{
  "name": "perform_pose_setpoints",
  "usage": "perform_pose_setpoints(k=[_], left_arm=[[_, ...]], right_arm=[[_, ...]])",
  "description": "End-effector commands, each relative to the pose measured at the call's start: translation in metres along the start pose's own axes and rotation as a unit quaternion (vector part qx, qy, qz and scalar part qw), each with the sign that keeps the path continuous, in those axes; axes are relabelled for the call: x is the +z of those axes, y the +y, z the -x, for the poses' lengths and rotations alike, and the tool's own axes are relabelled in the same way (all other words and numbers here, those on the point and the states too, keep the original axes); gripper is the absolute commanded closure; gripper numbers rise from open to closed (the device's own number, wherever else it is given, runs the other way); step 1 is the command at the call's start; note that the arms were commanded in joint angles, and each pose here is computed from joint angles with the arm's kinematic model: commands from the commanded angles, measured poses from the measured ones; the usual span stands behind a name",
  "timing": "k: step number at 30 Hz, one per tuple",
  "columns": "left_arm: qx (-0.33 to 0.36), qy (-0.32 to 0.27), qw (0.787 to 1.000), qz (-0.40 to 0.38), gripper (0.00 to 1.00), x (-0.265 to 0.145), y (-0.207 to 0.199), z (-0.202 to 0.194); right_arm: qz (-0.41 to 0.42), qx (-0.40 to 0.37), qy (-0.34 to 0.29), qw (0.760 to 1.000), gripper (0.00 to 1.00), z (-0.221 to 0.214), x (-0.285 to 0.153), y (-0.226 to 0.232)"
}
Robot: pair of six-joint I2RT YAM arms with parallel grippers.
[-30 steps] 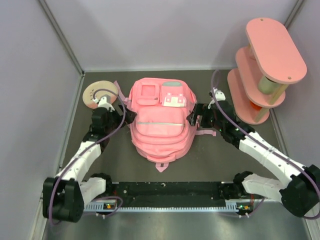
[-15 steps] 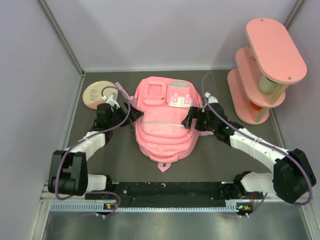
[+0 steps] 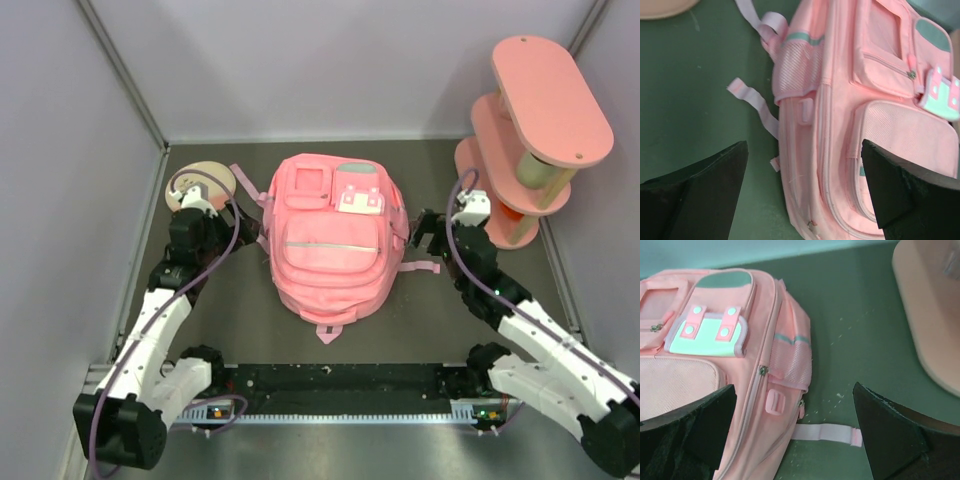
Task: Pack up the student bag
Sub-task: Reset both arms
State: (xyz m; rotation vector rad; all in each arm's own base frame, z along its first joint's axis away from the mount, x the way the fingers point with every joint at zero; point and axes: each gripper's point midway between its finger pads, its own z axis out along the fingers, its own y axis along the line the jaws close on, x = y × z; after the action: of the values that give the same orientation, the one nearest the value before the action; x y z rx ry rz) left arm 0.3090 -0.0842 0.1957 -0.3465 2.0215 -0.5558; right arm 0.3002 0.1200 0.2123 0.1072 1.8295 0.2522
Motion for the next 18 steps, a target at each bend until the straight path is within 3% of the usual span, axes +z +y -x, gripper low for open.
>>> perform_pose_setpoints(k=[1, 8, 16, 18], left_arm=[[0.04, -0.035, 0.994, 0.091, 0.01, -0.019, 0.021, 0.032], [0.064, -0.053, 0.989, 0.122, 0.02, -0.031, 0.027, 0.047], [0.052, -0.072, 0.988, 0.13, 0.02, -0.043, 0.035, 0.041], [0.051, -0.076, 0.987, 0.136, 0.02, -0.046, 0.038, 0.04]], right_arm=[[-0.012, -0.062, -0.064, 0.996, 0.01, 0.02, -0.014, -0.017], [-0.095, -0.068, 0.005, 0.993, 0.01, -0.022, -0.011, -0.05], [-0.105, -0.093, 0.058, 0.988, 0.01, -0.041, 0.011, -0.055], [-0.067, -0.076, 0.087, 0.991, 0.01, -0.047, 0.018, -0.047]])
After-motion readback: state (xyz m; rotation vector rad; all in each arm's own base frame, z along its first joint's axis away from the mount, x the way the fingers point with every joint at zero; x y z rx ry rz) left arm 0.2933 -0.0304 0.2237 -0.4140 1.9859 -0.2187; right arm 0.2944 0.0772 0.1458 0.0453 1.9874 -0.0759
